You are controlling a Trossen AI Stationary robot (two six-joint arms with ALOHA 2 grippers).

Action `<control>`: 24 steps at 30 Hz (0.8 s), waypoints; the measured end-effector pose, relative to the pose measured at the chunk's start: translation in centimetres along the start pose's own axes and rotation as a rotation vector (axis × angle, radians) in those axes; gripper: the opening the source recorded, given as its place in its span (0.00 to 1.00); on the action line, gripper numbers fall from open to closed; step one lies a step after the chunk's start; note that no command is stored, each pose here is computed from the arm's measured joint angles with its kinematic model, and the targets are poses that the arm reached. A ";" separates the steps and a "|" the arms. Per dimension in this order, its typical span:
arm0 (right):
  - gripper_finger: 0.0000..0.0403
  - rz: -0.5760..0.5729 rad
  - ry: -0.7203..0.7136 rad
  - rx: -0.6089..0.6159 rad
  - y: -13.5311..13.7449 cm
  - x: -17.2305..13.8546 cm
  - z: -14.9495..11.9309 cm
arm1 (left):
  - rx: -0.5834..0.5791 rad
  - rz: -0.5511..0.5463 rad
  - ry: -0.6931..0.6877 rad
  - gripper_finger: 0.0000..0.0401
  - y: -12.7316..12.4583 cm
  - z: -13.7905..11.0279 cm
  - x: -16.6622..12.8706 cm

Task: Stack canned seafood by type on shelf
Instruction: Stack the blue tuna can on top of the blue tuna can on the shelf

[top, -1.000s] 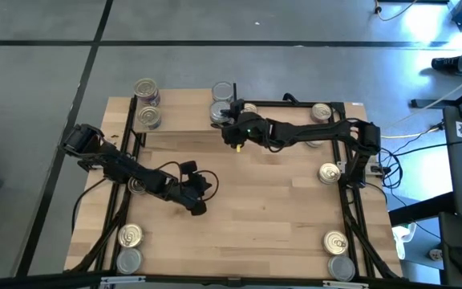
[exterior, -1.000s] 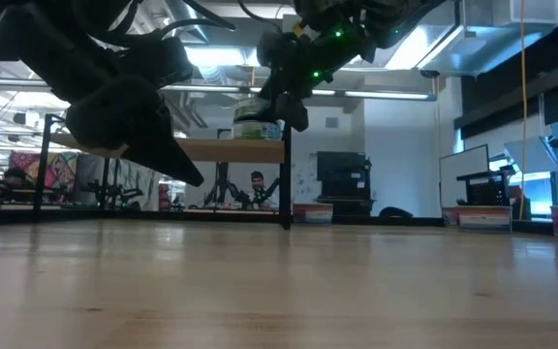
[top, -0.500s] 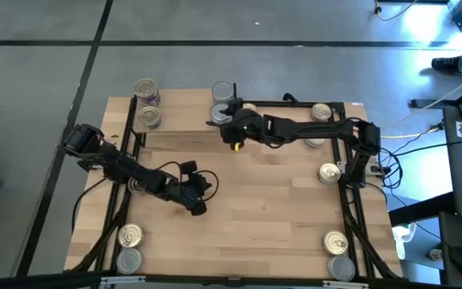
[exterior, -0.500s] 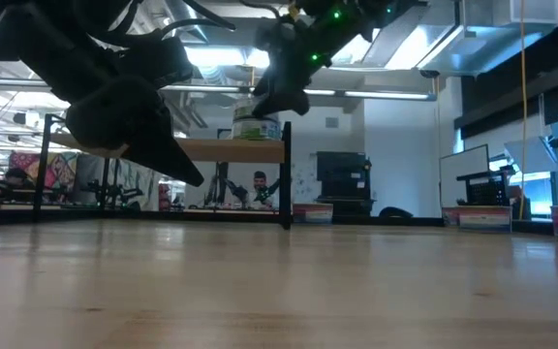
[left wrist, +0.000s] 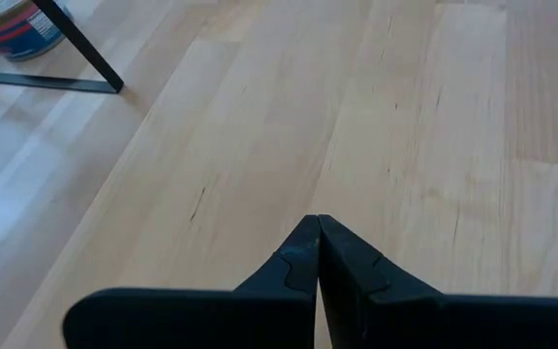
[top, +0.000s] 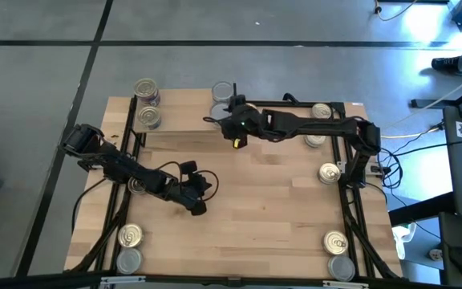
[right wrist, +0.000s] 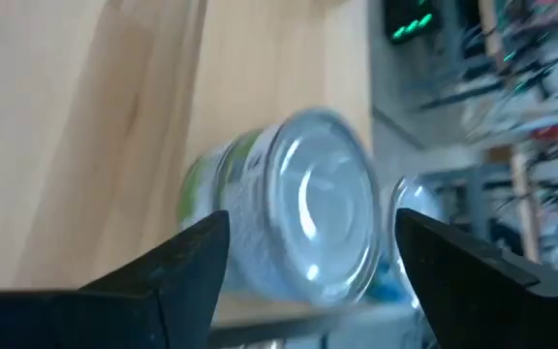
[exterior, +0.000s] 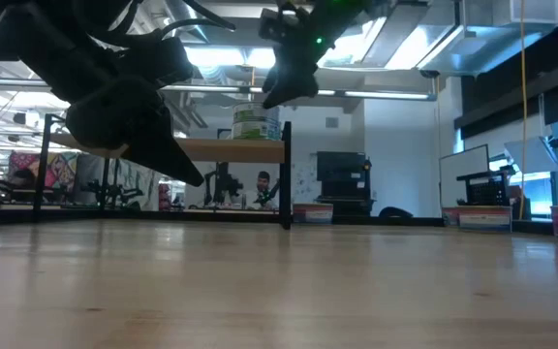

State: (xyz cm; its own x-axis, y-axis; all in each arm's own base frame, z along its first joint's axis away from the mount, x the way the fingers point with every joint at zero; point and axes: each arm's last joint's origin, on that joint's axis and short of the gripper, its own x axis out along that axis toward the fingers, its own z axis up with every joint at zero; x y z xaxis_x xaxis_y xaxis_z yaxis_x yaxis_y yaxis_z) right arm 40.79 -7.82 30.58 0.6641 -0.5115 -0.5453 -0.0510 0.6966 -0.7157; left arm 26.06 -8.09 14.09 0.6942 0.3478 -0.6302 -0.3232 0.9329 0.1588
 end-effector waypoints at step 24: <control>0.73 0.339 0.272 0.059 21.1 -8.3 -1.6 | -0.076 -0.040 0.073 0.18 1.3 0.8 0.8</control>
State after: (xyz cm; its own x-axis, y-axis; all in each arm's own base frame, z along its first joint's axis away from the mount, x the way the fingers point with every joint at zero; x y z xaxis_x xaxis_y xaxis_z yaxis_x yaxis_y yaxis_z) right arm 33.02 10.31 19.28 0.3963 -0.3571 -0.8458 -0.1847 0.8714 -0.4545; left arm 26.69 -6.51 14.41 0.6596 0.2999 -0.6892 -0.3455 0.9353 0.0763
